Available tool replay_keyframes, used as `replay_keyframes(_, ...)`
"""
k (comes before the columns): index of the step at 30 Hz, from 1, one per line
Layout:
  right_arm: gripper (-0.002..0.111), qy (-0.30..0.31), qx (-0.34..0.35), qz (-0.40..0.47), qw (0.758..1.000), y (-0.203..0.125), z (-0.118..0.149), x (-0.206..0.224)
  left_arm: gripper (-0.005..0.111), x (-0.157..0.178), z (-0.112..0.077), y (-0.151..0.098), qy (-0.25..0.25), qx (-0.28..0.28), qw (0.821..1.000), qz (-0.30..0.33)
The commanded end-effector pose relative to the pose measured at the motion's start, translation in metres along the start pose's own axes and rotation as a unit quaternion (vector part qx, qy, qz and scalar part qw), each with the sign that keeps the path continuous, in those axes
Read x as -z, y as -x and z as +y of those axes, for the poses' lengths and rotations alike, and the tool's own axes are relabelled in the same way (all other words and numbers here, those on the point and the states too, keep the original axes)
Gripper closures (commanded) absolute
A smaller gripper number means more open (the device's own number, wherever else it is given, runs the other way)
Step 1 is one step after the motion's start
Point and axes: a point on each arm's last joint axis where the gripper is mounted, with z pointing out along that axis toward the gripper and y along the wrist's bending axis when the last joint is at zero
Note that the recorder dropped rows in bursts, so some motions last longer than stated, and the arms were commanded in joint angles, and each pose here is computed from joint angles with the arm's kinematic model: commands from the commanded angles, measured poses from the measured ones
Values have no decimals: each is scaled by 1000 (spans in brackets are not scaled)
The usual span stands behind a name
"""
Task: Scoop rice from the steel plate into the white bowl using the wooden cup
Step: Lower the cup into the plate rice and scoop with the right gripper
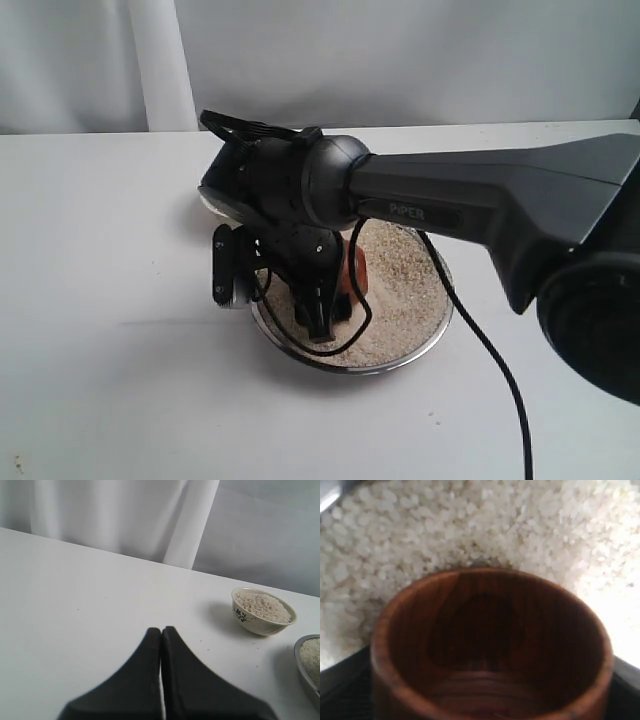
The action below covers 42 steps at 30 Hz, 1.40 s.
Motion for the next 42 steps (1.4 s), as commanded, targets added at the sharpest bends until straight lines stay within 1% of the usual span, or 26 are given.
replay_keyframes(1, 108, -21, -24, 29, 999, -17, -12, -6, 107, 0, -1, 2, -4, 2, 1000, -7)
replay_keyframes(4, 108, -47, -22, 48, 998, -23, -19, -7, 107, 0, -1, 2, -4, 2, 1000, -7)
replay_keyframes(10, 108, -52, -16, 52, 997, -25, -22, -7, 107, 0, -1, 2, -4, 2, 1000, -7)
replay_keyframes(14, 108, -83, 6, 73, 994, -28, -27, -5, 107, 0, -1, 2, -4, 2, 1000, -7)
replay_keyframes(17, 108, -86, 26, 77, 993, -28, -27, -5, 107, 0, -1, 2, -4, 2, 1000, -7)
replay_keyframes(20, 108, -99, 32, 86, 991, -30, -30, -4, 107, 0, -1, 2, -4, 2, 1000, -7)
replay_keyframes(25, 108, -90, 48, 88, 991, -28, -28, -9, 107, 0, -1, 2, -4, 2, 1000, -7)
replay_keyframes(34, 108, -69, 75, 115, 988, -16, -20, -43, 107, 0, -1, 2, -4, 2, 1000, -7)
replay_keyframes(42, 108, -50, 54, 106, 992, -13, -15, -49, 107, 0, -1, 2, -4, 2, 1000, -7)
